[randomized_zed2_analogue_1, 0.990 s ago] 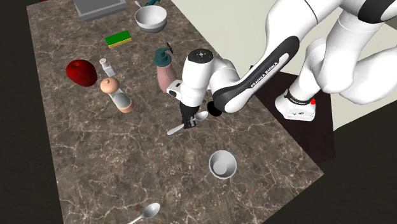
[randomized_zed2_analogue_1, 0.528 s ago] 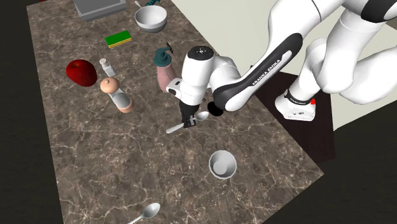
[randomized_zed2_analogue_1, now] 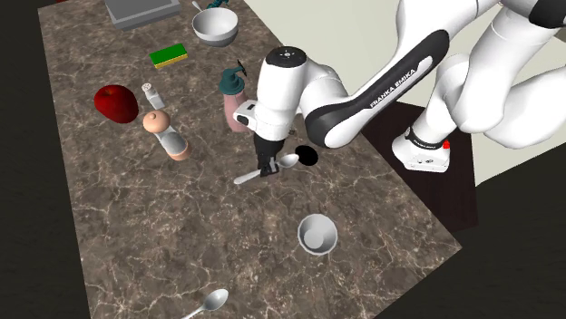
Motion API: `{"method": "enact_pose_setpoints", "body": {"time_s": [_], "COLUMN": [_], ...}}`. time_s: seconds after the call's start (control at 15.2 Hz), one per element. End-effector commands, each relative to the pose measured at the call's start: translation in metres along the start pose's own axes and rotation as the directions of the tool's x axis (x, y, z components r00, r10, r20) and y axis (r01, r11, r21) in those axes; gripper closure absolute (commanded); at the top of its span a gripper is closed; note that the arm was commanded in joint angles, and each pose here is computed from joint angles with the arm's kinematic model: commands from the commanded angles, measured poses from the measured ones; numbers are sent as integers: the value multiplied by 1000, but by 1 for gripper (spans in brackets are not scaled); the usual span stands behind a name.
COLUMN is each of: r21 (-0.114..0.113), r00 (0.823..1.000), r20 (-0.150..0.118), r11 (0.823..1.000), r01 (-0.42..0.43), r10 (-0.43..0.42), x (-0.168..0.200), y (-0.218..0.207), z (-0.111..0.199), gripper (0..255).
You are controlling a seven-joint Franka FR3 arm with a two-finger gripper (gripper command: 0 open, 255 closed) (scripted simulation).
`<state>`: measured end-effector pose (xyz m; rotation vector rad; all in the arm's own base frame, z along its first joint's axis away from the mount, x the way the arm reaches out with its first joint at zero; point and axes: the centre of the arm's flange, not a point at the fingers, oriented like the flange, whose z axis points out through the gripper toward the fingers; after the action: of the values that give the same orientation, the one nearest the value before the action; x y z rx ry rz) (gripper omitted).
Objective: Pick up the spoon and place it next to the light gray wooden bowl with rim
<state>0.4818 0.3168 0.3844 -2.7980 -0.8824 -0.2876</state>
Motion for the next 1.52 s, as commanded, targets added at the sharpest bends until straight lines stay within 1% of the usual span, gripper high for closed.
{"method": "enact_pose_setpoints", "body": {"time_s": [0.0, 1.19, 1.45], "r21": [0, 0, 0], "r00": [1000, 1000, 1000], "r20": [0, 0, 0], "r11": [1000, 1000, 1000], "r01": [0, 0, 0], "r10": [0, 0, 0], "x": [2, 25, 13], "y": [-2, -13, 37], "z": [-11, -102, -112], "gripper": [255, 255, 255]}}
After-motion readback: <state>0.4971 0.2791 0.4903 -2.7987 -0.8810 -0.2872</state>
